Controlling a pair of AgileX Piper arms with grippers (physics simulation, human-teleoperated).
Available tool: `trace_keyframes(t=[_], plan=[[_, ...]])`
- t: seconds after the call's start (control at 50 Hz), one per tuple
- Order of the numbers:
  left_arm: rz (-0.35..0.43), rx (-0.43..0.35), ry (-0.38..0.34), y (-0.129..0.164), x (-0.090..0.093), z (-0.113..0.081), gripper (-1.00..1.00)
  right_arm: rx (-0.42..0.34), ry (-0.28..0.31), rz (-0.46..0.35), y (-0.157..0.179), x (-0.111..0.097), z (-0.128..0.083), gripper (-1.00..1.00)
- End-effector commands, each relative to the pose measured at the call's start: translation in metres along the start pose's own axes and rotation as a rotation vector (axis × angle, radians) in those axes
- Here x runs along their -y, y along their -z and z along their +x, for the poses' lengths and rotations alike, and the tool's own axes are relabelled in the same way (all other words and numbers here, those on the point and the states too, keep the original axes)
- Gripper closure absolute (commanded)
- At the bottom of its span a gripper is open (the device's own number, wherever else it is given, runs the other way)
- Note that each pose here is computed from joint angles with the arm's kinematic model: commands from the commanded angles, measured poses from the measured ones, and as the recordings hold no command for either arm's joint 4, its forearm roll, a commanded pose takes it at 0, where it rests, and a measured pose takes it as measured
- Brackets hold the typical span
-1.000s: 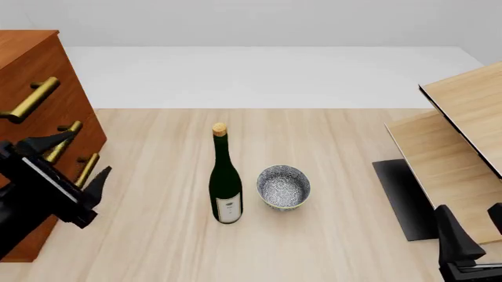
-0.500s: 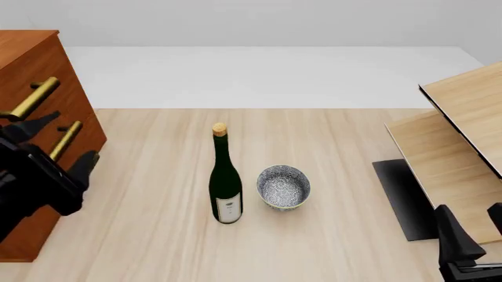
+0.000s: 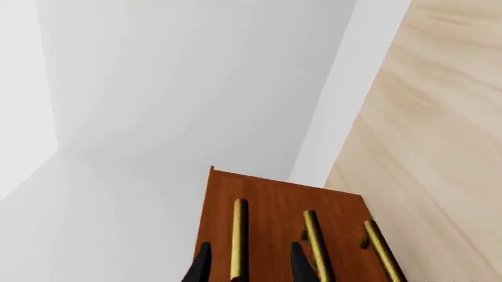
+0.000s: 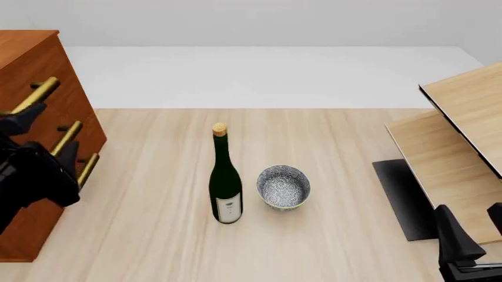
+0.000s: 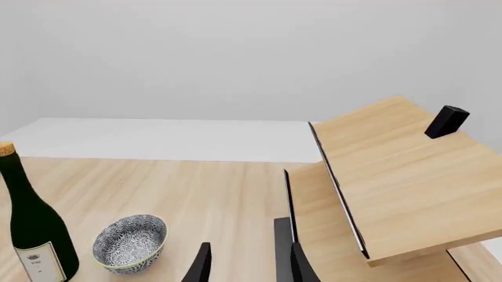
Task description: Close the bottom drawer of the cabinet and open the top drawer.
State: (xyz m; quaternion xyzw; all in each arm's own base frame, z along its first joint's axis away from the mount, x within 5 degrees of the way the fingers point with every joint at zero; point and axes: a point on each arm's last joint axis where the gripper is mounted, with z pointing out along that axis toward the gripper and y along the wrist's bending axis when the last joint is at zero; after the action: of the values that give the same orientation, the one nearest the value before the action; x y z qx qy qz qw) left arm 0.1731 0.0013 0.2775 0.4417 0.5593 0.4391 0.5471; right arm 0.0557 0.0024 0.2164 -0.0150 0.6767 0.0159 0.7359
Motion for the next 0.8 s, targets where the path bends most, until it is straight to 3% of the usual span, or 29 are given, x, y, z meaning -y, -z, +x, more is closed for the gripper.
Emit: trace_keyframes(t=[0.02, 0.54, 0.6, 0.8], plan=[[-0.037, -0.040, -0.047, -0.010, -0.004, 0.008, -1.00, 0.000, 0.001, 0.000, 0.000, 0.000, 0.000, -1.00], [-0.072, -0.130, -0.109, -0.036, 0.001, 0.031, -1.00, -0.001, 0.009, 0.001, 0.000, 0.000, 0.000, -1.00], [-0.097, -0.142, -0.150, -0.037, 0.007, 0.035, -1.00, -0.001, 0.011, 0.000, 0.000, 0.000, 0.001, -1.00], [-0.090, -0.162, -0.141, -0.039, 0.004, 0.039, -1.00, -0.002, 0.014, -0.004, 0.000, 0.000, 0.001, -1.00]])
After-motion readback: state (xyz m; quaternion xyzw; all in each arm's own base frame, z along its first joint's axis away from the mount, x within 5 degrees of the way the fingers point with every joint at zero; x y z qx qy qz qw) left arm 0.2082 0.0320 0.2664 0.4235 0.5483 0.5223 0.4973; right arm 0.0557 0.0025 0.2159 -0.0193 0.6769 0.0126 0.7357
